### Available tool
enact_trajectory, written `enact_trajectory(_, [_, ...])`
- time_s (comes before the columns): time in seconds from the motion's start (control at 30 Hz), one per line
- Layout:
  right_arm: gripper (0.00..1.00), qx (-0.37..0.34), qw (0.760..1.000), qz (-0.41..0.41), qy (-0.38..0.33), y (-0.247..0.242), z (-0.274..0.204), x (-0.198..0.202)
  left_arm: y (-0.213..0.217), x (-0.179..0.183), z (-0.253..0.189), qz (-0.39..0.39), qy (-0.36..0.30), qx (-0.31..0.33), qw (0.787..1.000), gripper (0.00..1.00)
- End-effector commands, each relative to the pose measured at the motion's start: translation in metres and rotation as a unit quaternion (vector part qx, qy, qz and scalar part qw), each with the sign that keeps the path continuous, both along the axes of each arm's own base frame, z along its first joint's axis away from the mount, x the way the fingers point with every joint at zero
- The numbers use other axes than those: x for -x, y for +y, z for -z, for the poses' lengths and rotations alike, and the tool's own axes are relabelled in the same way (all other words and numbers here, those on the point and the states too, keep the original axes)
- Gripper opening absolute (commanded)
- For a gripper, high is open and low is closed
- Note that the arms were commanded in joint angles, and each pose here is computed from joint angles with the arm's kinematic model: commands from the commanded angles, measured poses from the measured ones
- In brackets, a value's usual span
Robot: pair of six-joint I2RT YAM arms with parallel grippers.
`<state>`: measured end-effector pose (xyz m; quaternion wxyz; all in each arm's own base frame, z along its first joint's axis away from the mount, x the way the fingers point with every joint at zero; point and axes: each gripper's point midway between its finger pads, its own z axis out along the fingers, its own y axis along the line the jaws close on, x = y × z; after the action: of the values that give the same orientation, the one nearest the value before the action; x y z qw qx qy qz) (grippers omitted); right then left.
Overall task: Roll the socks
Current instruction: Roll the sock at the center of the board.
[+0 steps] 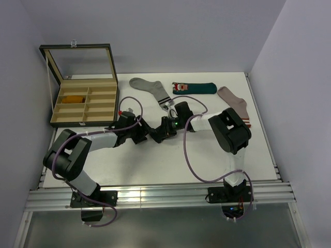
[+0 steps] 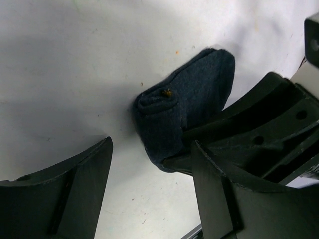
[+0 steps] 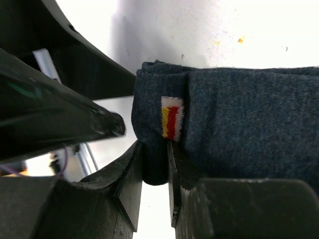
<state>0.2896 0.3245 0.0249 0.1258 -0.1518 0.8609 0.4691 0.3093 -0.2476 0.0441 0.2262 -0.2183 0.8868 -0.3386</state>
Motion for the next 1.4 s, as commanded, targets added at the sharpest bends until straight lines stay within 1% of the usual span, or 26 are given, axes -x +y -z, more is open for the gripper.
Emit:
enact_trajectory(0.0, [0.0,0.041,0.996,0.01,0.074,-0.013,0.038,0.017,-0.007,0.0,0.002,-0.004,-0.001,0.015,1.0,0.68])
enact_trajectory(0.33, [0.0,0.041,0.993,0.013,0.114,-0.013,0.058,0.02,0.0,-0.005,0.021,-0.046,0.021,0.006,0.999,0.63])
enact_trajectory(0.47, [0.01,0.043,0.992,0.025,0.113,-0.016,0.06,0.017,0.011,-0.001,0.036,-0.064,0.046,-0.026,0.997,0.61])
enact_trajectory(0.57, [0.02,0.048,0.992,0.027,0.112,-0.017,0.061,0.017,0.017,0.002,0.043,-0.074,0.06,-0.045,0.994,0.55])
enact_trajectory(0.63, [0.03,0.049,0.992,0.03,0.113,-0.017,0.06,0.015,0.021,0.005,0.048,-0.073,0.071,-0.059,0.993,0.49])
enact_trajectory(0.73, [0.04,0.052,0.993,0.037,0.104,-0.018,0.057,0.013,0.022,0.006,0.054,-0.061,0.078,-0.077,0.992,0.48])
enact_trajectory(0.8, [0.05,0.054,0.994,0.042,0.085,-0.019,0.049,0.011,0.022,0.005,0.061,-0.047,0.085,-0.094,0.991,0.46])
enact_trajectory(0.87, [0.11,0.064,0.994,0.055,0.067,-0.023,0.045,0.008,0.021,0.006,0.066,-0.039,0.097,-0.103,0.989,0.43])
enact_trajectory(0.9, [0.14,0.064,0.995,0.058,0.051,-0.023,0.037,0.006,0.021,0.009,0.072,-0.031,0.105,-0.108,0.988,0.37])
enact_trajectory(0.93, [0.21,0.074,0.994,0.066,0.037,-0.025,0.036,0.004,0.021,0.009,0.074,-0.028,0.108,-0.112,0.988,0.33])
enact_trajectory(0.97, [0.25,0.083,0.993,0.073,0.03,-0.028,0.036,0.005,0.02,0.008,0.073,-0.025,0.11,-0.116,0.987,0.28])
enact_trajectory(1.0, [0.28,0.08,0.994,0.076,0.006,-0.028,0.023,0.002,0.02,0.01,0.077,-0.017,0.113,-0.125,0.986,0.26])
enact_trajectory(1.03, [0.34,0.084,0.993,0.08,-0.005,-0.029,0.02,0.001,0.018,0.006,0.075,-0.013,0.111,-0.128,0.985,0.25])
enact_trajectory(1.07, [0.36,0.102,0.99,0.092,-0.026,-0.032,0.019,0.0,0.018,0.008,0.076,-0.002,0.113,-0.138,0.984,0.22])
enact_trajectory(1.1, [0.38,0.102,0.989,0.094,-0.056,-0.031,0.006,-0.003,0.018,0.01,0.078,0.004,0.117,-0.146,0.982,0.22])
enact_trajectory(1.13, [0.4,0.112,0.986,0.101,-0.075,-0.033,0.002,-0.006,0.015,0.006,0.075,0.008,0.112,-0.149,0.982,0.21])
enact_trajectory(1.2, [0.42,0.156,0.972,0.119,-0.127,-0.04,0.0,-0.01,0.014,0.009,0.076,0.023,0.116,-0.161,0.98,0.18])
enact_trajectory(1.23, [0.42,0.16,0.966,0.128,-0.16,-0.04,-0.014,-0.014,0.01,0.006,0.073,0.028,0.112,-0.158,0.981,0.17])
enact_trajectory(1.27, [0.42,0.195,0.95,0.147,-0.195,-0.044,-0.014,-0.017,0.01,0.006,0.073,0.034,0.113,-0.162,0.98,0.17])
enact_trajectory(1.37, [0.43,0.224,0.92,0.17,-0.271,-0.05,-0.034,-0.02,0.008,0.003,0.07,0.051,0.109,-0.179,0.976,0.18])
